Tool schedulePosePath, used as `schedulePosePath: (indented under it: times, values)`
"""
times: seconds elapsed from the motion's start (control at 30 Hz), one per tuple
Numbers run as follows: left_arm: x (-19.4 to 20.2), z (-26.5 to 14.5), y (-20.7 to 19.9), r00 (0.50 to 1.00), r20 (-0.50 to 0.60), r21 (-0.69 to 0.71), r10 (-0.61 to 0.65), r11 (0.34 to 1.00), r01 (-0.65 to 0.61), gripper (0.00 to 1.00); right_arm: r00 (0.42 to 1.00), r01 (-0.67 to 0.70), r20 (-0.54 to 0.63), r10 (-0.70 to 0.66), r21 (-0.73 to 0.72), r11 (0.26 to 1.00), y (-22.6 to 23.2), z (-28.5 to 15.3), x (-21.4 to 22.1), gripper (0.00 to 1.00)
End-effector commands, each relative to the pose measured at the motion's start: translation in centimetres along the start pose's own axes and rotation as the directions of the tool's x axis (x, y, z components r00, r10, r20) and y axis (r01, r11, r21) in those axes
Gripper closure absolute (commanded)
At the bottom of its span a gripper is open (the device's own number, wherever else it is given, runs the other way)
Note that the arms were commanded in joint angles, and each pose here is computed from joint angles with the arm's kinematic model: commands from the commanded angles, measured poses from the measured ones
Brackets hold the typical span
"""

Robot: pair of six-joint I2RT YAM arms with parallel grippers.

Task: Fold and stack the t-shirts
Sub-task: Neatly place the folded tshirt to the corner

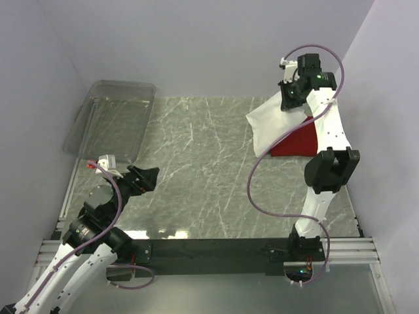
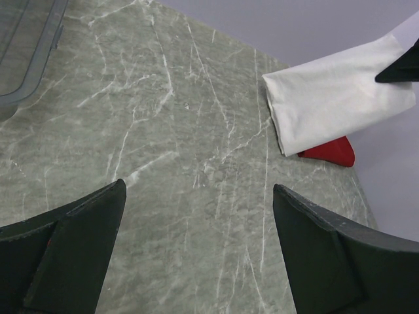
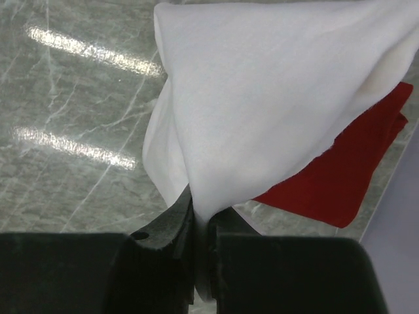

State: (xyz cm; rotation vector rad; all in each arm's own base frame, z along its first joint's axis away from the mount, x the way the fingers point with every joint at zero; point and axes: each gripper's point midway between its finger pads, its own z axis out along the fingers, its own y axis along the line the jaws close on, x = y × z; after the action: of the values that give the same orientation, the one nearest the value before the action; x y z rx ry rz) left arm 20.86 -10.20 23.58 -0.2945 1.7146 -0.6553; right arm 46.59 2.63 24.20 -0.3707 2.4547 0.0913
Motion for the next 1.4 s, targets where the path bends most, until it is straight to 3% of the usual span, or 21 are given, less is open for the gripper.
schedulePosePath:
  times: [0.0,0.63,1.37]
  values:
    - [-0.5,0.0,-0.6,1.000,0.022,0.026,-0.014,1.000,0.013,0.01,0.997,0.005,0.081,-0.008,0.042,0.999,-2.0,-2.9,-1.7,1.00]
    - [-0.3,0.2,-0.5,1.000,0.012,0.019,-0.008,1.000,0.008,0.01,0.998,-0.018,0.064,0.017,0.010,1.000,-4.8,-2.4,-0.6,1.00]
    - [0.4,0.7,-0.2,1.000,-0.020,-0.004,0.006,1.000,-0.006,0.01,0.997,-0.073,0.025,0.072,0.040,0.997,-11.7,2.0,3.3,0.99]
